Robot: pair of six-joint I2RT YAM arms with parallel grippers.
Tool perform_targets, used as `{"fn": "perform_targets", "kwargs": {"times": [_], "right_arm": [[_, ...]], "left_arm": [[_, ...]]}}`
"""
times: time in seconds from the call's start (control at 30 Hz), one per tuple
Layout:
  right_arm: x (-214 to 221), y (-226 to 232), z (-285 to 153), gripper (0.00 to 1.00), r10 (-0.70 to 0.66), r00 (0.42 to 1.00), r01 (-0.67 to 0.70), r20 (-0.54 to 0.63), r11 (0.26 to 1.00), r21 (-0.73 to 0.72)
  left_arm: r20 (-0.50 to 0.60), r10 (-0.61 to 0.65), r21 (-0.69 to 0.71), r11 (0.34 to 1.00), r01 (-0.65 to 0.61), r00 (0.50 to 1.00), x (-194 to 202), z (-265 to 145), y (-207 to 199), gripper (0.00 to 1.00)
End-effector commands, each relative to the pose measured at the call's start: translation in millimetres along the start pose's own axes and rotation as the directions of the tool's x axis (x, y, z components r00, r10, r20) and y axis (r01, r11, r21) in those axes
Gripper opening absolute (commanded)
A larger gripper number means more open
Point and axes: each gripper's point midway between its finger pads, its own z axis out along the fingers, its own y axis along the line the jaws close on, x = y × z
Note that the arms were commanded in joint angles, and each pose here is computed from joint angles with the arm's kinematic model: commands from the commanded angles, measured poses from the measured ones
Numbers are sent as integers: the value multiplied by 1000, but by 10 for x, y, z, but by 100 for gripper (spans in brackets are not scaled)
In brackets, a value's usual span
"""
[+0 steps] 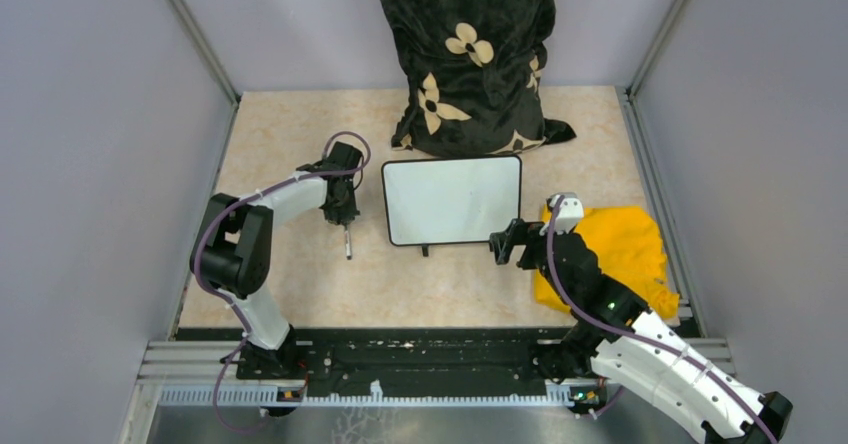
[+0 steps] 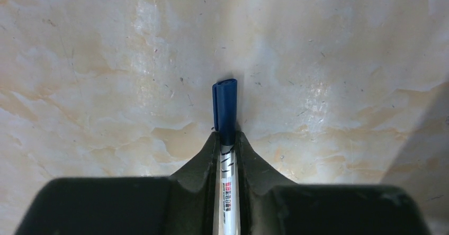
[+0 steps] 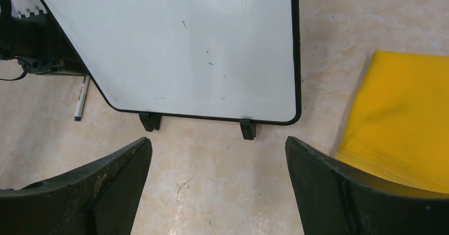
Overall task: Write a sentence on the whiteboard
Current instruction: Open the whiteboard marker at the center of the board.
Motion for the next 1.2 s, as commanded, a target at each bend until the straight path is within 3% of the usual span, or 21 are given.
{"fn": "perform_targets", "kwargs": {"times": [0.0, 0.1, 0.3, 0.47, 0.57, 0.7, 0.8, 0.87, 1.07, 1.17], "right_arm": [[-173, 23, -26, 94, 20, 999, -21, 48, 1000, 3], [-165, 22, -25, 94, 20, 999, -20, 45, 1000, 3], [-169, 47, -32, 94, 22, 999, -22, 40, 1000, -8], [-235, 143, -53, 98, 32, 999, -30, 41, 998, -46], [-369, 215, -90, 99, 109, 991, -105, 71, 992, -65], [-688, 271, -197, 99, 287, 942, -272, 176, 957, -106], [-844, 526, -300, 99, 334, 923, -280, 190, 924, -261], [-880, 747, -352, 99, 292, 940, -213, 176, 905, -368], [-807, 1159, -227, 99, 171, 984, -131, 45, 877, -462], [-855, 1438, -251, 99, 160, 987, -118, 28, 827, -550]], "left_arm": [[-61, 11, -7, 1000, -12, 998, 200, 43, 58, 13], [-49, 6, 5, 1000, -6, 999, 171, 3, 43, 0], [96, -75, 25, 997, 73, 993, -96, -338, 96, 0], [288, -166, 85, 985, 148, 943, -437, -870, 192, 0], [376, -210, 177, 972, 152, 902, -547, -1209, 194, 0], [461, -237, 357, 932, 66, 855, -563, -1639, 61, 0], [512, -259, 497, 867, -37, 819, -498, -1970, -71, 0], [548, -264, 593, 792, -146, 794, -420, -2223, -212, 0], [626, -341, 727, 581, -366, 701, -220, -2920, -377, 0], [620, -367, 767, 470, -437, 693, -112, -3167, -466, 0]]}}
